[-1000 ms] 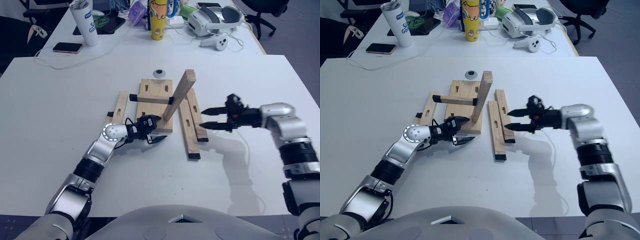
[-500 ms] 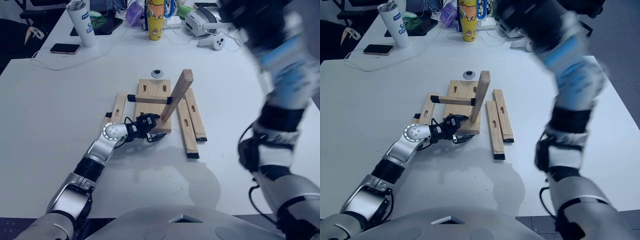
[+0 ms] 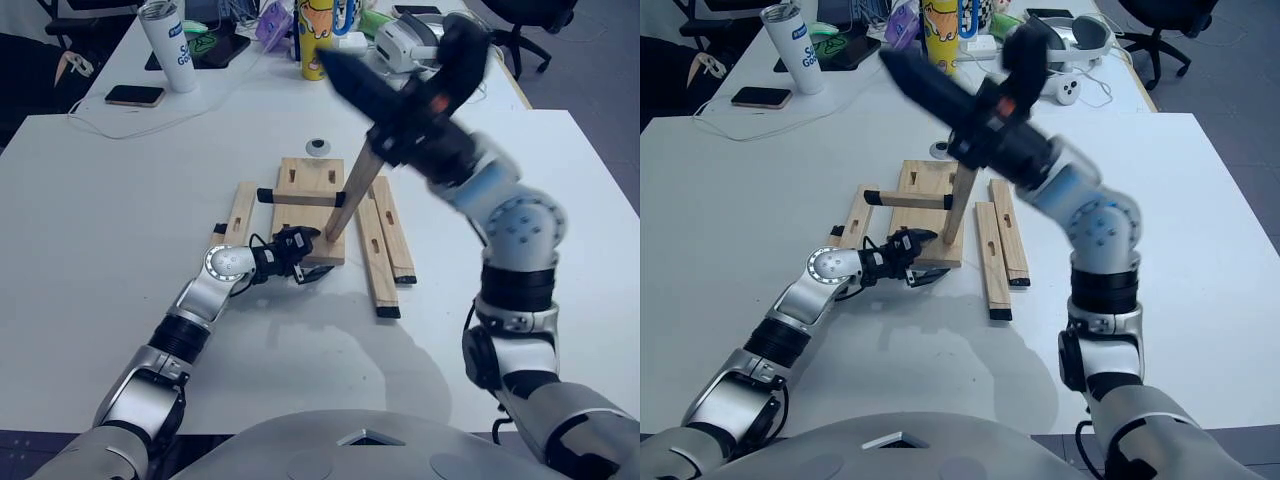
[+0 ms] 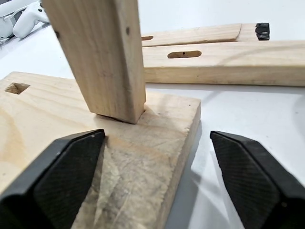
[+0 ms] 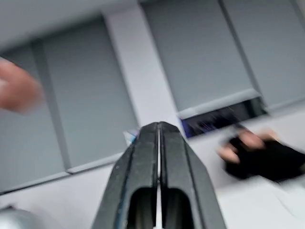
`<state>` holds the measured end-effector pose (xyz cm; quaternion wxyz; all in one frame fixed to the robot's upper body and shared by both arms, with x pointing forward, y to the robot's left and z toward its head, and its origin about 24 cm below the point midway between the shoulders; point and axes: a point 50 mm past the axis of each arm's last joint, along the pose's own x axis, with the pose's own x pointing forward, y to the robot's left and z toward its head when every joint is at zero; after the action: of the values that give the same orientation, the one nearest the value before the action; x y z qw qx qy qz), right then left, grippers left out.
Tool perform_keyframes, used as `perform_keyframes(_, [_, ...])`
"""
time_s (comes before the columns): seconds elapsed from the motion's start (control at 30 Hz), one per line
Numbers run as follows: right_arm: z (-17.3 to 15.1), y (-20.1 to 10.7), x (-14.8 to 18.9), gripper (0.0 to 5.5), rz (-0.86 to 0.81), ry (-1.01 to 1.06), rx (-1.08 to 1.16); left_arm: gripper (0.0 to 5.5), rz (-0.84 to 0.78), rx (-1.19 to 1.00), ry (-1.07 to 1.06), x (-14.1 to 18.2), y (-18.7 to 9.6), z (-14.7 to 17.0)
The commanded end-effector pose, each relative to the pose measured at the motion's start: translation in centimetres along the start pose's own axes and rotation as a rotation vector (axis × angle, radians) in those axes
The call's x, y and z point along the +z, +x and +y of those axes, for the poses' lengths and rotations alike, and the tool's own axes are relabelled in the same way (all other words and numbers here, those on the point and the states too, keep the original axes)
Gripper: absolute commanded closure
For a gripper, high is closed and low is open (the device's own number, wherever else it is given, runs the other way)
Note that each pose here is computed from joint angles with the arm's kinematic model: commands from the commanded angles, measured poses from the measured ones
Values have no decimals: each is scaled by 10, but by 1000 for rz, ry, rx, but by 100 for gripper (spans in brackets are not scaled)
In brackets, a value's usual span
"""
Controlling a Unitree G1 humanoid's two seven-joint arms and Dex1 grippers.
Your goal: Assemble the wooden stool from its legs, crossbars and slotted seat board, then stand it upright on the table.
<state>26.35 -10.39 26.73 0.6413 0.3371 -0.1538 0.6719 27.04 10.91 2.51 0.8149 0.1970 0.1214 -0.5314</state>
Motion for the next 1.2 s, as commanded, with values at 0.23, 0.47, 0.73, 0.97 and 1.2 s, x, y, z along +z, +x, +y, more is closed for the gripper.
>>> perform_keyframes(0.23, [9, 16, 65, 546, -259, -274, -175, 141, 268, -23, -190, -66, -15, -27])
perform_keyframes(0.47, [-55, -32, -89, 546, 384, -5, -642, 141, 269, -22, -190, -65, -17, -26])
perform_keyframes(0.73, [-46, -21, -67, 546, 129, -152, -584, 141, 263, -13, -198, -65, -13, -26])
perform_keyframes(0.97, [-9, -6, 38, 546, -274, -189, -282, 141, 273, 11, -218, -67, -10, -25])
perform_keyframes(1.2, [-45, -91, 30, 546, -118, -349, -760, 141, 322, 47, -159, -64, 3, -16])
